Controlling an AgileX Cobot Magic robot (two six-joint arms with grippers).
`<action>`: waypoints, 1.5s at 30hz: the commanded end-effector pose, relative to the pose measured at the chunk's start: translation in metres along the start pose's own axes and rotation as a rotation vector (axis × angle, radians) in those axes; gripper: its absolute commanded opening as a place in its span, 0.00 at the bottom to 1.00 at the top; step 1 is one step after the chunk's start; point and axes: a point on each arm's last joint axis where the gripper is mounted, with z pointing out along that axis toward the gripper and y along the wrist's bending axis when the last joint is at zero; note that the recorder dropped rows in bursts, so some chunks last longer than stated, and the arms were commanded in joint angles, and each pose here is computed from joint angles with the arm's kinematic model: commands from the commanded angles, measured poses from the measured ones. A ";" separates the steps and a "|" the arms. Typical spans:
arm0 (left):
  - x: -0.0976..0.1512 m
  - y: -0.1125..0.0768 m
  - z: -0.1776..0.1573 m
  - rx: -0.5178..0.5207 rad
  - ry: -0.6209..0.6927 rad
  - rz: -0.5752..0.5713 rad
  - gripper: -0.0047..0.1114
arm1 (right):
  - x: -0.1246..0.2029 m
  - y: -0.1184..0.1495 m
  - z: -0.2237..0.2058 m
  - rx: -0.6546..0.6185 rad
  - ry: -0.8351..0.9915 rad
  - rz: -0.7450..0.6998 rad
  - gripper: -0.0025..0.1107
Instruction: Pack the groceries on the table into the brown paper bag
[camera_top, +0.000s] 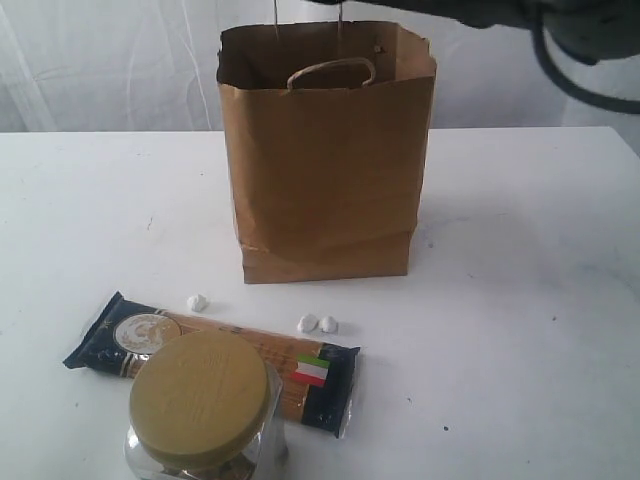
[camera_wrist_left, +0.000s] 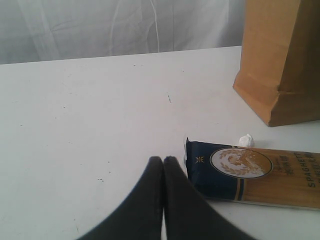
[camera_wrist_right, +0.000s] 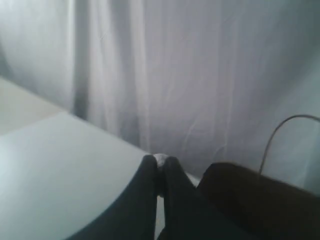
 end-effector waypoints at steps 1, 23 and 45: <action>0.001 0.000 0.000 0.006 -0.003 -0.007 0.04 | 0.016 -0.018 0.025 0.122 -0.069 -0.008 0.02; 0.001 0.000 0.000 0.006 -0.003 -0.007 0.04 | 0.032 -0.019 0.014 -0.025 0.216 -0.048 0.23; 0.001 0.000 0.000 0.006 -0.003 -0.007 0.04 | 0.185 -0.018 0.019 -0.332 1.148 -0.302 0.23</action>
